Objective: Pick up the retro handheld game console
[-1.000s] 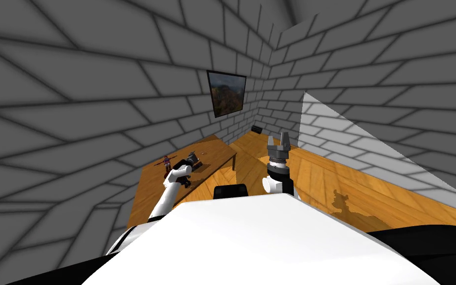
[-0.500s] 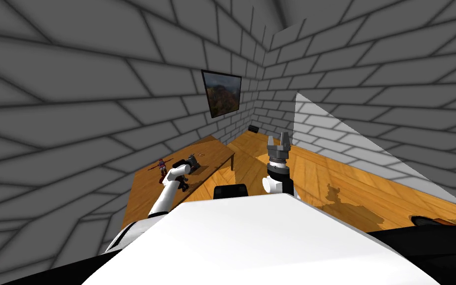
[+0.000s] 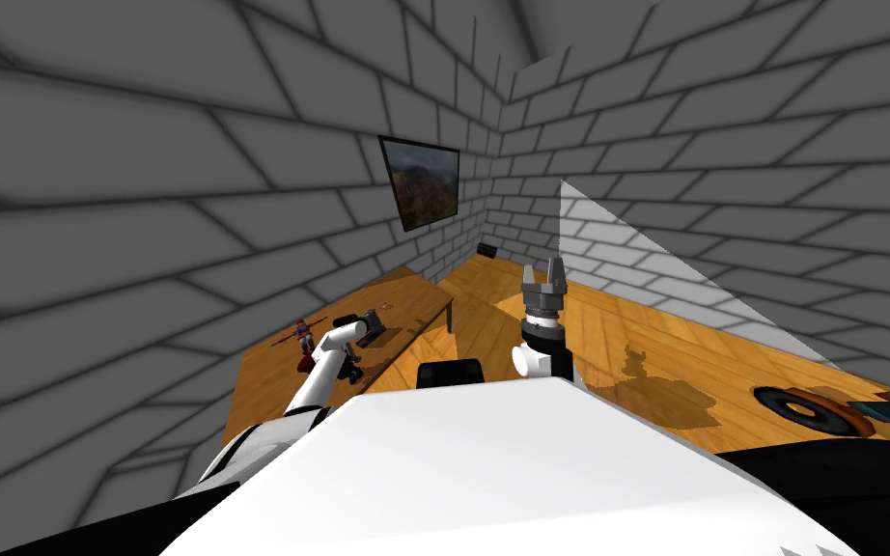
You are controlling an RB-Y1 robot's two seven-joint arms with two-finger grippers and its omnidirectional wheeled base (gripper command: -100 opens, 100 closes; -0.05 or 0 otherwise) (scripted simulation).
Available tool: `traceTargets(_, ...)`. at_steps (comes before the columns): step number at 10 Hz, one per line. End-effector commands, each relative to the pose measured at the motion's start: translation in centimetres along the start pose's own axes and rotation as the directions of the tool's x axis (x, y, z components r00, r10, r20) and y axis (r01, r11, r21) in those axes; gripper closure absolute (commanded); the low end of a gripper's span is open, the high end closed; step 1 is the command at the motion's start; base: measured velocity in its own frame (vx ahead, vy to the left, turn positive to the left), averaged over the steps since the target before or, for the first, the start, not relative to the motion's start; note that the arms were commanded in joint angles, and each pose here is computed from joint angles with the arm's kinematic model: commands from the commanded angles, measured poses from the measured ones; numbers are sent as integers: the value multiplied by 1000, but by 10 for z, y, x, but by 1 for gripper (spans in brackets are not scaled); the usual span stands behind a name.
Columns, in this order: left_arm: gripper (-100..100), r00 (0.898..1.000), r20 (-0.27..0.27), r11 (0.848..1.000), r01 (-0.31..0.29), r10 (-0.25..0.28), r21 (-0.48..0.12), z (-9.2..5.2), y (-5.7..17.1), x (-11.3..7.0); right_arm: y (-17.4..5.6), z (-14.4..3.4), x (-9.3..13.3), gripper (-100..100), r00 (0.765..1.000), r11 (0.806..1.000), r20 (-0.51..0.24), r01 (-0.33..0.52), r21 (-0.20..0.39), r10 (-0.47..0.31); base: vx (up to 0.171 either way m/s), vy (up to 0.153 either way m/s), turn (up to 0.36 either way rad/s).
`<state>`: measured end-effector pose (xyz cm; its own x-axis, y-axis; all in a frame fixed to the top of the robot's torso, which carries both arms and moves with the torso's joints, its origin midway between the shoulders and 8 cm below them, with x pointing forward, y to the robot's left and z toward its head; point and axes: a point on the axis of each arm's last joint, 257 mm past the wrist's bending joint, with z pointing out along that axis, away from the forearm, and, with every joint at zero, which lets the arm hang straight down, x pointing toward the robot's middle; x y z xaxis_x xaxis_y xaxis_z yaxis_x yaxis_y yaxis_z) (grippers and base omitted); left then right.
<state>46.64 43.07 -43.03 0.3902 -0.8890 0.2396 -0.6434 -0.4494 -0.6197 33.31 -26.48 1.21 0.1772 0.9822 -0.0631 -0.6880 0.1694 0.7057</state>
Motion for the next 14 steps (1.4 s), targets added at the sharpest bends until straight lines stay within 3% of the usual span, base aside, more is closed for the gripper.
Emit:
traceTargets(1, -100, 999, 35, 997, 40, -38, -59, 3, 10, -16, 0, 0, 0, 0, 1000, 1000, 0, 0, 0, 0, 7, 3, -221)
traceTargets(3, -100, 994, 80, 988, 85, -75, -126, 4, 28, -38, 0, 0, 0, 0, 1000, 1000, 0, 0, 0, 0, 7, 6, -102)
traceTargets(4, -100, 993, 87, 986, 89, -76, -144, 4, 34, -41, 0, 0, 0, 0, 1000, 1000, 0, 0, 0, 0, 5, 7, -74)
traceTargets(6, -100, 986, 129, 971, 133, -109, -198, 3, 48, -59, 0, 0, 0, 0, 1000, 1000, 0, 0, 0, 0, 6, 5, -118)
traceTargets(7, -100, 976, 165, 956, 175, -138, -236, 0, 57, -74, 0, 0, 0, 0, 1000, 1000, 0, 0, 0, 0, 6, 3, -146)
traceTargets(8, -100, 975, 172, 952, 180, -140, -246, -1, 61, -76, 0, 0, 0, 0, 1000, 1000, 0, 0, 0, 0, 4, 7, -80)
traceTargets(9, -100, 965, 203, 936, 218, -165, -277, -5, 67, -88, 0, 0, 0, 0, 1000, 1000, 0, 0, 0, 0, 5, 3, -129)
traceTargets(10, -100, 962, 215, 930, 227, -169, -287, -5, 73, -93, 0, 0, 0, 0, 1000, 1000, 0, 0, 0, 0, 4, 5, -73)
traceTargets(12, -100, 931, 293, 886, 315, -219, -340, -17, 90, -122, 0, 0, 0, 0, 1000, 1000, 0, 0, 0, 0, 5, 2, -160)
traceTargets(14, -100, 929, 298, 880, 319, -218, -351, -18, 94, -123, 0, 0, 0, 0, 1000, 1000, 0, 0, 0, 0, 2, 4, -25)
